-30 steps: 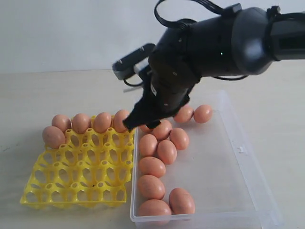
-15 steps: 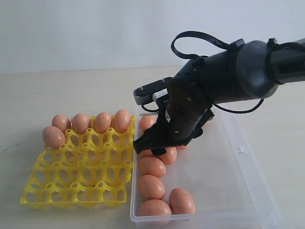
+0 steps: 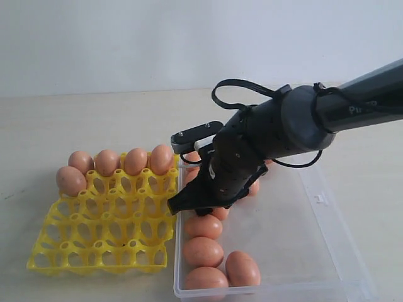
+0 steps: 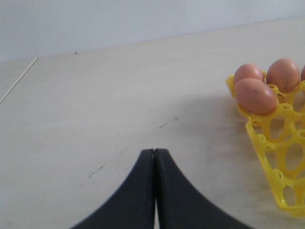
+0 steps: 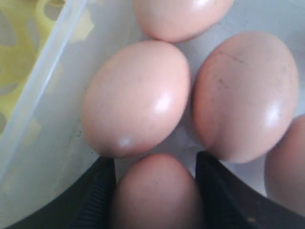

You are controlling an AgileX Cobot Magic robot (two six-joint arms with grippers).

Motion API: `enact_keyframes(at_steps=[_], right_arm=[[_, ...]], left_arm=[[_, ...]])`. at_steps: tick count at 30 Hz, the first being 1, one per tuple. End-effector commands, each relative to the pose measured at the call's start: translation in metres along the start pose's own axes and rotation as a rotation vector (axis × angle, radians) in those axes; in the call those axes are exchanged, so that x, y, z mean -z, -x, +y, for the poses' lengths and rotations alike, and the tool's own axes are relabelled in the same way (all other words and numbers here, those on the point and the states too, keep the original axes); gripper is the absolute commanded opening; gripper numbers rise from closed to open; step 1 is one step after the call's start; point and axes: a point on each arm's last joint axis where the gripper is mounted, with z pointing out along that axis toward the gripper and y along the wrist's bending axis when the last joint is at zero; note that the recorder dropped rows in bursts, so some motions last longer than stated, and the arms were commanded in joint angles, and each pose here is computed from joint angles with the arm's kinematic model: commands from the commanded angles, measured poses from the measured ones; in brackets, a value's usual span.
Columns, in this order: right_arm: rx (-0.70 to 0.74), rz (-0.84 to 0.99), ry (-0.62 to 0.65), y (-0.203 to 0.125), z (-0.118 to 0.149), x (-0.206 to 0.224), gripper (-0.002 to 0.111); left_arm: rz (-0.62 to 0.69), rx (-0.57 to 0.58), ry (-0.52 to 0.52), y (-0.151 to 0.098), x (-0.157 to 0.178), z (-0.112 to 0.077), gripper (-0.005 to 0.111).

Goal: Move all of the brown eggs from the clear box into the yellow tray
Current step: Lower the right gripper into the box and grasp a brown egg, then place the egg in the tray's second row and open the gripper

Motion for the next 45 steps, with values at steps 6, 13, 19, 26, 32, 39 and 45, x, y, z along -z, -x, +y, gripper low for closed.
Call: enact_keyframes(at_steps=[6,13,19,26,32,39,45], right_arm=[[0.100,-0.177,-0.010,0.024,-0.004,0.044,0.000],[0.248,-0.621,0.202,0.057,0.025,0.072,0.000],[0.367,-0.865,0.424,0.061,0.054,0.047,0.000],[0.380,-0.837,0.494,0.061,0.066,0.001,0.000],[0.322,-0.799,0.574,0.069,0.074,-0.013,0.000],[0.356,-0.795,0.667,0.063,0.082,-0.025,0.001],[0.339,-0.828,0.710,0.072,0.088,-0.035,0.014]], left_arm=[[-0.020,0.007,-0.007,0.002,0.001,0.000,0.000],[-0.020,0.007,-0.007,0.002,0.001,0.000,0.000],[-0.020,0.007,-0.007,0.002,0.001,0.000,0.000],[-0.020,0.007,-0.007,0.002,0.001,0.000,0.000],[-0.020,0.007,-0.007,0.002,0.001,0.000,0.000],[-0.020,0.007,-0.007,0.002,0.001,0.000,0.000],[-0.020,0.007,-0.007,0.002,0.001,0.000,0.000]])
